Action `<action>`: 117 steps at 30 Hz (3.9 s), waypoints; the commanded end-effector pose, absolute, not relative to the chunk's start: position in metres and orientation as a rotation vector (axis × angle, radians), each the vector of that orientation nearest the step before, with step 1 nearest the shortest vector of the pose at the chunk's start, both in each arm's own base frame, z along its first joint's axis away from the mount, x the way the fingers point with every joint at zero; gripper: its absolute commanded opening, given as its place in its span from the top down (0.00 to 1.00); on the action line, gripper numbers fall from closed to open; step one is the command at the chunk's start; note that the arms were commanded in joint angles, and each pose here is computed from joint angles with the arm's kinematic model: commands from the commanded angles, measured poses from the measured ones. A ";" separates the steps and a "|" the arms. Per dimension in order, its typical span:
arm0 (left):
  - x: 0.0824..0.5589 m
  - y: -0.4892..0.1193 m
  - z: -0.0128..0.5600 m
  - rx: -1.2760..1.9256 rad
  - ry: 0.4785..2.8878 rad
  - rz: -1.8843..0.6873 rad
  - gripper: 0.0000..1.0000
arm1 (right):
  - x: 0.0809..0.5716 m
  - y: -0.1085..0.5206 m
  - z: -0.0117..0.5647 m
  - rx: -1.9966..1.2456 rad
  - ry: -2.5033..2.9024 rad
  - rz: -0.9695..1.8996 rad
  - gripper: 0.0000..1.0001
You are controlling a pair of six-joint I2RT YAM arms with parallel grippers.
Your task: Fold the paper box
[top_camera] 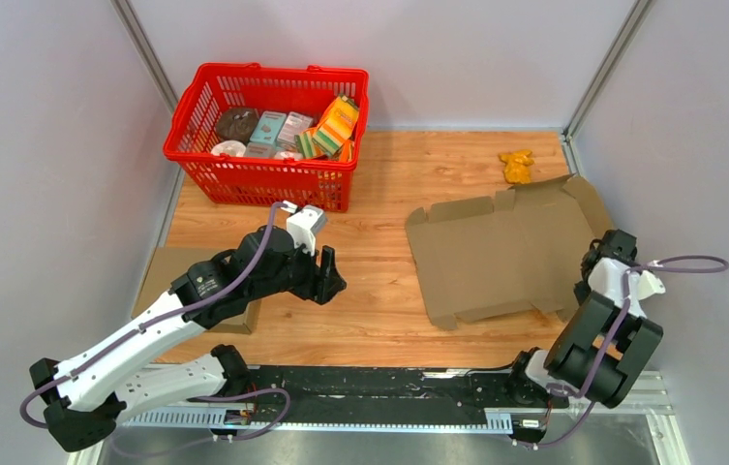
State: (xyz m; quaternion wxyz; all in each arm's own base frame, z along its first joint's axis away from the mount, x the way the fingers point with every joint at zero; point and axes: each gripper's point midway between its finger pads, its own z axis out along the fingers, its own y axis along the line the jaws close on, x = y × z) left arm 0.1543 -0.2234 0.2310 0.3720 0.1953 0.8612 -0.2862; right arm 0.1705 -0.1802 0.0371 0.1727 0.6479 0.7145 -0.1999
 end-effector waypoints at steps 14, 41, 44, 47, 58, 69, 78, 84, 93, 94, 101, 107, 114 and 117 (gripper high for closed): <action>0.131 -0.195 0.260 0.436 2.113 -0.819 0.30 | 0.222 0.045 0.274 0.483 2.075 0.403 1.00; 0.239 -0.241 0.239 0.303 2.146 -0.521 0.25 | 0.380 0.096 0.237 -0.086 2.227 0.438 0.00; 0.234 -0.248 0.233 0.337 2.152 -0.566 0.26 | 0.438 0.112 0.203 -0.249 2.334 0.456 0.00; 0.224 -0.244 0.225 0.344 2.167 -0.596 0.26 | 0.482 0.125 0.170 -0.392 2.380 0.506 0.01; 0.201 -0.229 0.223 0.370 2.176 -0.636 0.26 | 0.491 0.180 0.075 -0.583 2.523 0.962 0.36; 0.207 -0.229 0.255 0.329 2.126 -0.668 0.26 | 0.464 0.188 0.148 -0.504 2.446 0.846 1.00; 0.220 -0.239 0.322 0.218 1.973 -0.903 0.27 | 0.383 0.188 0.224 -0.537 2.286 0.563 1.00; 0.230 -0.243 0.349 0.264 1.880 -0.911 0.27 | 0.328 0.217 0.271 -0.785 2.069 0.576 1.00; 0.256 -0.252 0.362 0.519 1.812 -0.712 0.25 | 0.294 0.242 0.270 -0.934 2.019 0.694 1.00; 0.261 -0.254 0.359 0.562 1.801 -0.677 0.25 | 0.294 0.243 0.269 -0.938 2.020 0.696 1.00; 0.299 -0.278 0.331 0.714 1.831 -0.547 0.21 | 0.291 0.253 0.267 -0.963 2.016 0.758 1.00; 0.313 -0.304 0.319 0.715 1.853 -0.614 0.31 | 0.291 0.255 0.266 -0.966 2.017 0.765 1.00; 0.284 -0.334 0.307 0.719 1.870 -0.780 0.54 | 0.294 0.262 0.273 -0.943 1.987 0.807 1.00; 0.273 -0.348 0.313 0.696 1.840 -0.897 0.43 | 0.293 0.267 0.270 -0.950 1.992 0.845 1.00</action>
